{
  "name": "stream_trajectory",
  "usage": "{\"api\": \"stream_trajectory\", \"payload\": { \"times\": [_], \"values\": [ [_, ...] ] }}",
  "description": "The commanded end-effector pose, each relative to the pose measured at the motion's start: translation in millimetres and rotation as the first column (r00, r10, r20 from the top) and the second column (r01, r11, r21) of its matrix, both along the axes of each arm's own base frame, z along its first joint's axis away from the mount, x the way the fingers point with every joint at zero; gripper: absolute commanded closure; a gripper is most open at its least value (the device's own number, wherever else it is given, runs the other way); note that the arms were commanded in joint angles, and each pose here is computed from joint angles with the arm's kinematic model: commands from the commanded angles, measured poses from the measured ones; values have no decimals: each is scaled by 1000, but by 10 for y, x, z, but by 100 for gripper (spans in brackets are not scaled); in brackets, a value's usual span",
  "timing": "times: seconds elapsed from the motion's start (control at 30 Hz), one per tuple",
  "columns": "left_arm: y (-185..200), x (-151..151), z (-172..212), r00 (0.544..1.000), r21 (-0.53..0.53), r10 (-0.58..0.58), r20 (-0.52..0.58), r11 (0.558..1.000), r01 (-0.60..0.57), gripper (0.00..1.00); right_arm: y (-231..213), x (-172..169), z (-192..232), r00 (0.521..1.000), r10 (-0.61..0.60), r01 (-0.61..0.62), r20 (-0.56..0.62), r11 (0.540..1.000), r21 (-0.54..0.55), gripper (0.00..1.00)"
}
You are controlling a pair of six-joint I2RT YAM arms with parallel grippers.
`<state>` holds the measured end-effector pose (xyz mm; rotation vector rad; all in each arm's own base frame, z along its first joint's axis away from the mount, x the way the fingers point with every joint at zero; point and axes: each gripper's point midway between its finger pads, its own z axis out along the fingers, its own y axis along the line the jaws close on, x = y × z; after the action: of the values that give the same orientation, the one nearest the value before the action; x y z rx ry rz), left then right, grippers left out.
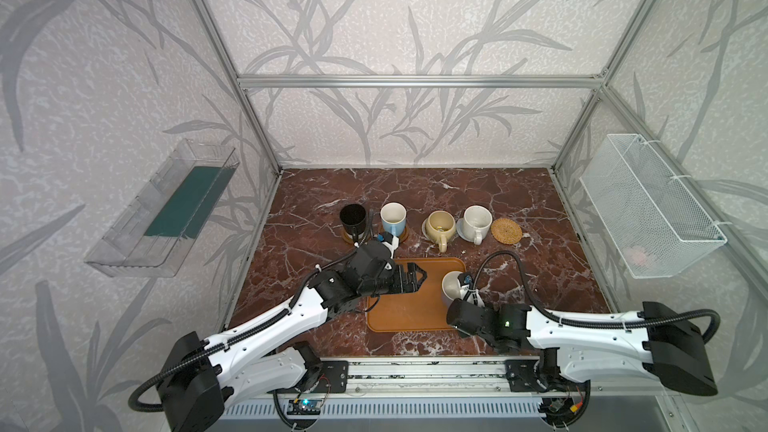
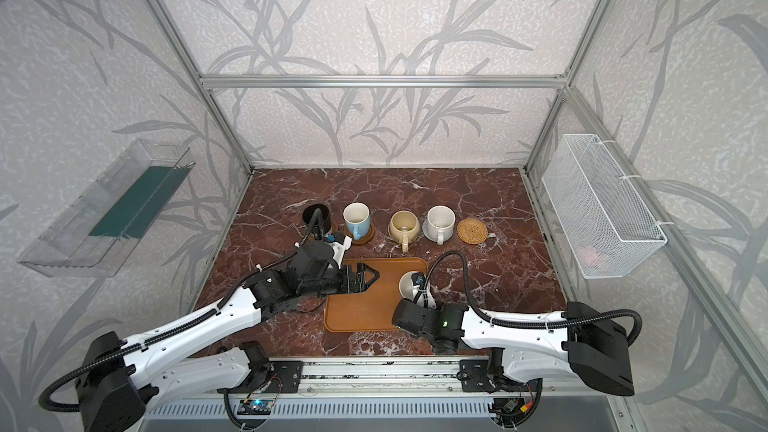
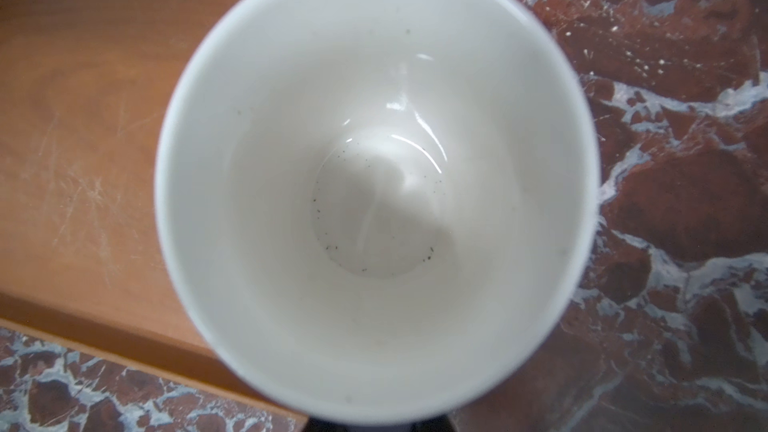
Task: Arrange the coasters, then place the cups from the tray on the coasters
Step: 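Close the right gripper on the lavender mug's rim and lift it, then carry the lavender mug toward the rattan coaster with the right gripper while the left hovers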
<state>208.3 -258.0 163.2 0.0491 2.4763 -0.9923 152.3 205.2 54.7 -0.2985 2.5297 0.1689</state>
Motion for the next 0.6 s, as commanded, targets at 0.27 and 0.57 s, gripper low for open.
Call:
{"api": "stream_trajectory", "payload": {
  "times": [0.27, 0.57],
  "values": [
    [78, 25, 17, 999, -6, 46, 11, 999, -45, 1, -20, 55, 353, 996, 20, -28, 84, 995, 93, 91],
    [-105, 87, 3, 1000, -36, 13, -10, 999, -13, 1, -222, 42, 561, 992, 8, -23, 123, 993, 117, 94]
  ]
}}
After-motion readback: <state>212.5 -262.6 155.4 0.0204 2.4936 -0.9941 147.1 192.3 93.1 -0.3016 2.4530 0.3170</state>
